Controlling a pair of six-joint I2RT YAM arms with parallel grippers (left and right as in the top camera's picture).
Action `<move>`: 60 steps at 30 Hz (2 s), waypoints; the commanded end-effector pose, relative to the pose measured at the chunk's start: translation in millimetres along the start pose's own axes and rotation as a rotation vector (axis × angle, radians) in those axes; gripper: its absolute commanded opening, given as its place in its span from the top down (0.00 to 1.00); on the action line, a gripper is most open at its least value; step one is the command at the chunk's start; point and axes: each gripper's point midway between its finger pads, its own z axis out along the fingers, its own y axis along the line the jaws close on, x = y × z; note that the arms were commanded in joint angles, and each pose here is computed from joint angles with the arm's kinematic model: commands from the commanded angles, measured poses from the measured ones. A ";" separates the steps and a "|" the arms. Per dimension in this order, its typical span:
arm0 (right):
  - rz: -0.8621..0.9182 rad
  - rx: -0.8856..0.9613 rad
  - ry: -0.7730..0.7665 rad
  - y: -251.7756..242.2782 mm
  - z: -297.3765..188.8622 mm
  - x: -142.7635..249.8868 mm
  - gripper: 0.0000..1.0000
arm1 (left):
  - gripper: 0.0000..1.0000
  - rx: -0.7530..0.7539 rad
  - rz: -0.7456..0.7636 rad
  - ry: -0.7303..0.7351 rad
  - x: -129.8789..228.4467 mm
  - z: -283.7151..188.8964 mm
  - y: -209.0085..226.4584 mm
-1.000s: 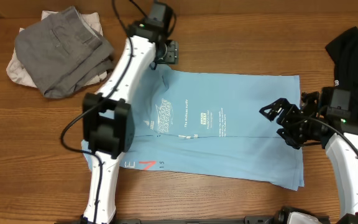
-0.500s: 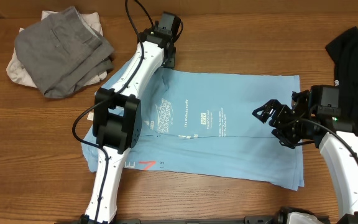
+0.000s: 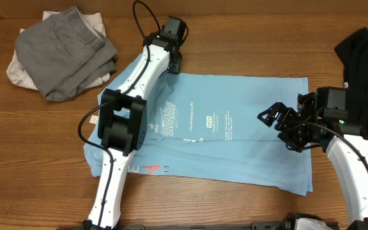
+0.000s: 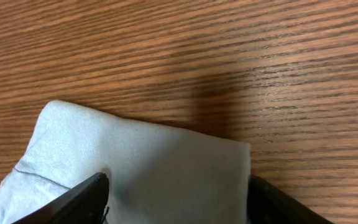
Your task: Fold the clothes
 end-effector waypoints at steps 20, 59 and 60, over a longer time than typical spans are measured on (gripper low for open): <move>-0.007 0.134 -0.358 0.3 -8.1 -117.0 0.11 | 0.84 0.010 -0.026 -0.013 -5.1 3.4 -3.5; -0.129 0.580 -0.352 -109.0 86.9 -244.1 0.22 | 0.80 0.007 -0.060 0.005 -0.7 3.7 -2.0; -0.145 0.581 -0.346 -107.9 89.4 -243.3 0.25 | 0.80 0.007 -0.061 0.004 -0.9 3.7 -2.1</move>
